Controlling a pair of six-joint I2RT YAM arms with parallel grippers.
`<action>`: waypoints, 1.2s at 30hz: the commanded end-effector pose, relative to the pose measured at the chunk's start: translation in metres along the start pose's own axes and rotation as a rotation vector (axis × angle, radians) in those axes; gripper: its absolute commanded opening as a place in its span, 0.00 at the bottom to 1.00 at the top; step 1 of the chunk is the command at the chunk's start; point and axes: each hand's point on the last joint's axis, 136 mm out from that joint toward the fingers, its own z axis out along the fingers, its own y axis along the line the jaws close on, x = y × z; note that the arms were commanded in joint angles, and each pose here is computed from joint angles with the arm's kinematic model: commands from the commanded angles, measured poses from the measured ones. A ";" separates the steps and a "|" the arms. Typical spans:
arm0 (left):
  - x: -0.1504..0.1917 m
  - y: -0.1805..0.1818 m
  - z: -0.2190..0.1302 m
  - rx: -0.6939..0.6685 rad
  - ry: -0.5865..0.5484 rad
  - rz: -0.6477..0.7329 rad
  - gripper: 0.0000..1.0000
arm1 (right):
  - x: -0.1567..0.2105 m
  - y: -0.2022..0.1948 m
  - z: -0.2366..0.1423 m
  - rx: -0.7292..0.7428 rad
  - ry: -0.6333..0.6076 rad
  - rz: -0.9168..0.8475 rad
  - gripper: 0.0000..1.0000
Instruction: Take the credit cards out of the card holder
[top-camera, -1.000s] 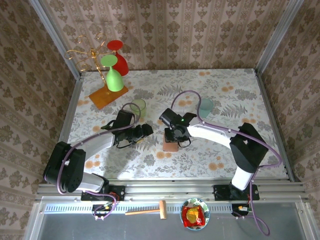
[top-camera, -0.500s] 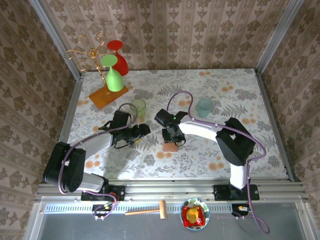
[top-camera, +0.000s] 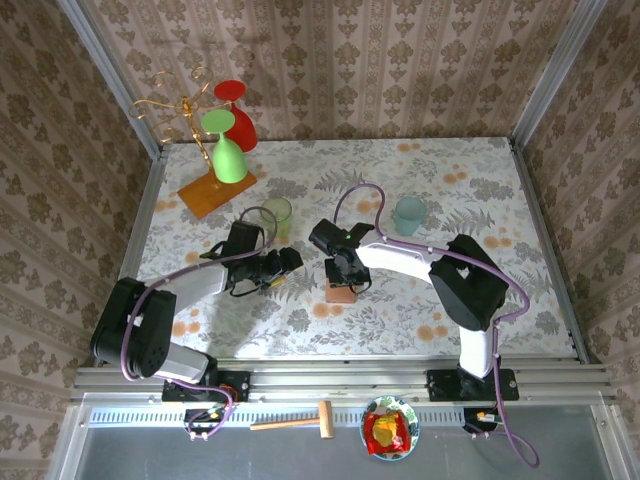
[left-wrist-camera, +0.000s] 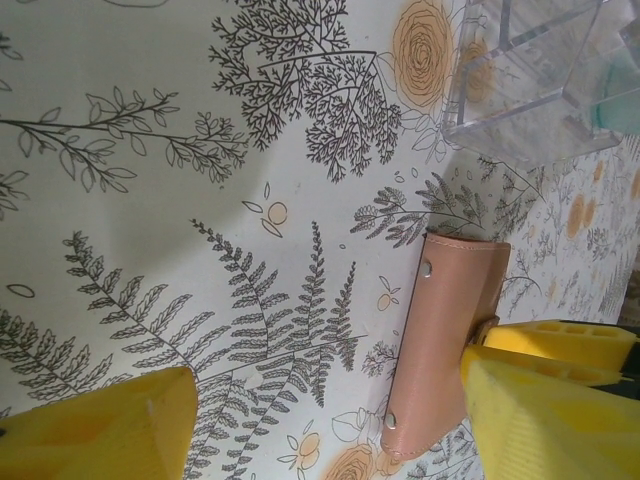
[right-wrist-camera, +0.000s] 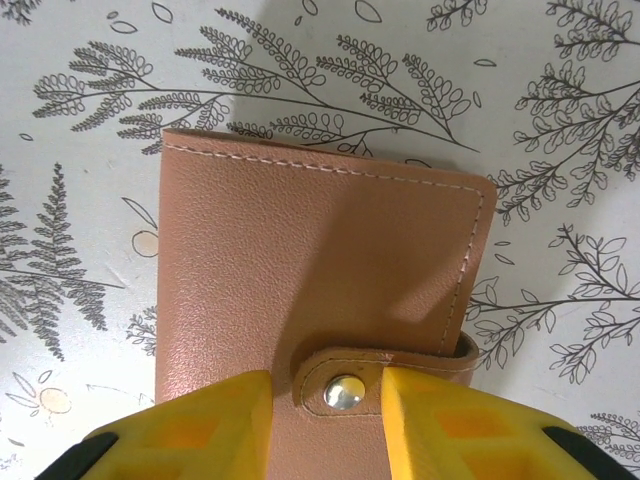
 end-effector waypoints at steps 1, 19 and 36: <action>-0.002 -0.002 0.000 0.018 0.002 0.011 0.72 | 0.003 -0.002 0.011 0.022 0.030 0.021 0.36; -0.001 -0.005 -0.001 0.025 0.008 0.015 0.72 | 0.015 -0.007 0.033 -0.009 0.081 0.049 0.23; 0.026 -0.063 0.018 0.101 0.077 0.104 0.72 | 0.005 0.007 0.012 -0.166 -0.004 0.080 0.10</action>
